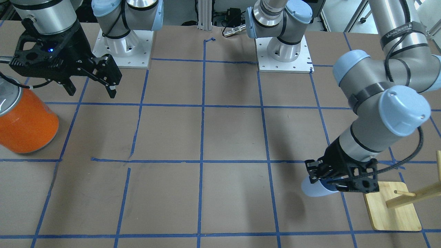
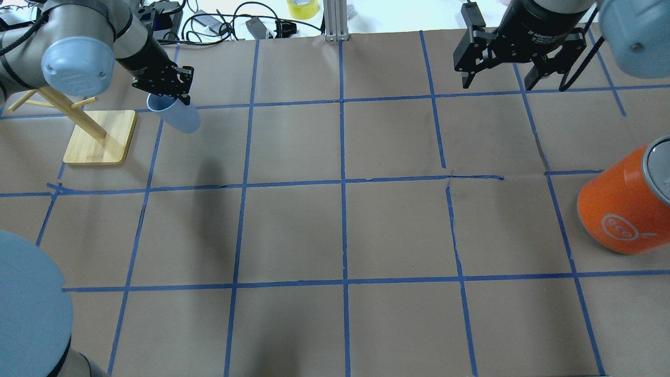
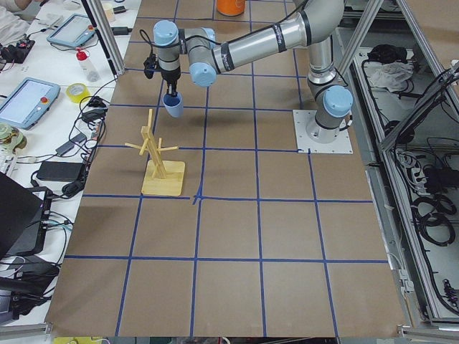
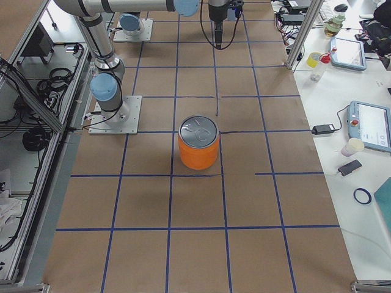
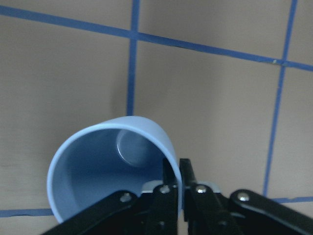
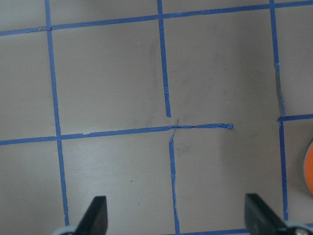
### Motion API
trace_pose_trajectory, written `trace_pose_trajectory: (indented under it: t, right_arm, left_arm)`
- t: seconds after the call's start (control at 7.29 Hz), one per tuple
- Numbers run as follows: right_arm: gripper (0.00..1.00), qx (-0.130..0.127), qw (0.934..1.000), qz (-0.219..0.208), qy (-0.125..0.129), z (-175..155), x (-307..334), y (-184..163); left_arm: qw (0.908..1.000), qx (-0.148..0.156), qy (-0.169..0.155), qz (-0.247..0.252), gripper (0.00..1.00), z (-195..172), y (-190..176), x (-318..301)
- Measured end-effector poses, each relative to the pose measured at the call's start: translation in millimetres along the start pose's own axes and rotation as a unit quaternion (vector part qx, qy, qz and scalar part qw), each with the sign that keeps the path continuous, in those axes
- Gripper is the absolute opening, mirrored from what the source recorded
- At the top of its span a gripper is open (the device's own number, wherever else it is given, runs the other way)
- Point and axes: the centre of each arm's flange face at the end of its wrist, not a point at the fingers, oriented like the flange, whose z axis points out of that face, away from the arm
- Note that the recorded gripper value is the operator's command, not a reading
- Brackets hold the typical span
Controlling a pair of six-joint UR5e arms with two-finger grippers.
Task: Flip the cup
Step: 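Lift the cup with the left gripper and rotate it mouth-up, then lower the cup upright onto the table with the left gripper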
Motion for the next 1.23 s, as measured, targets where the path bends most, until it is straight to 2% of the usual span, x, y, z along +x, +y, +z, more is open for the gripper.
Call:
trace_pose_trajectory:
  t: [0.27, 0.55, 0.96, 1.23]
  right_arm:
    - [1.0, 0.0, 1.0, 0.0, -0.002, 0.2, -0.4, -0.2]
    - [1.0, -0.001, 1.0, 0.0, -0.002, 1.4, -0.5, -0.9]
    - [1.0, -0.002, 1.0, 0.0, -0.002, 2.3, -0.4, -1.4]
    - [1.0, -0.001, 1.0, 0.001, -0.002, 2.3, -0.5, -1.6]
  left_arm:
    - [0.9992, -0.017, -0.014, 0.034, 0.0, 27.4, -6.1, -24.9]
    - [0.998, -0.028, -0.015, 0.055, 0.0, 50.2, -9.2, -28.2]
    - [0.9943, -0.024, -0.024, 0.101, 0.0, 60.9, -14.5, 23.6]
    - [0.9897, -0.014, -0.034, 0.139, 0.0, 68.3, -19.7, 33.3]
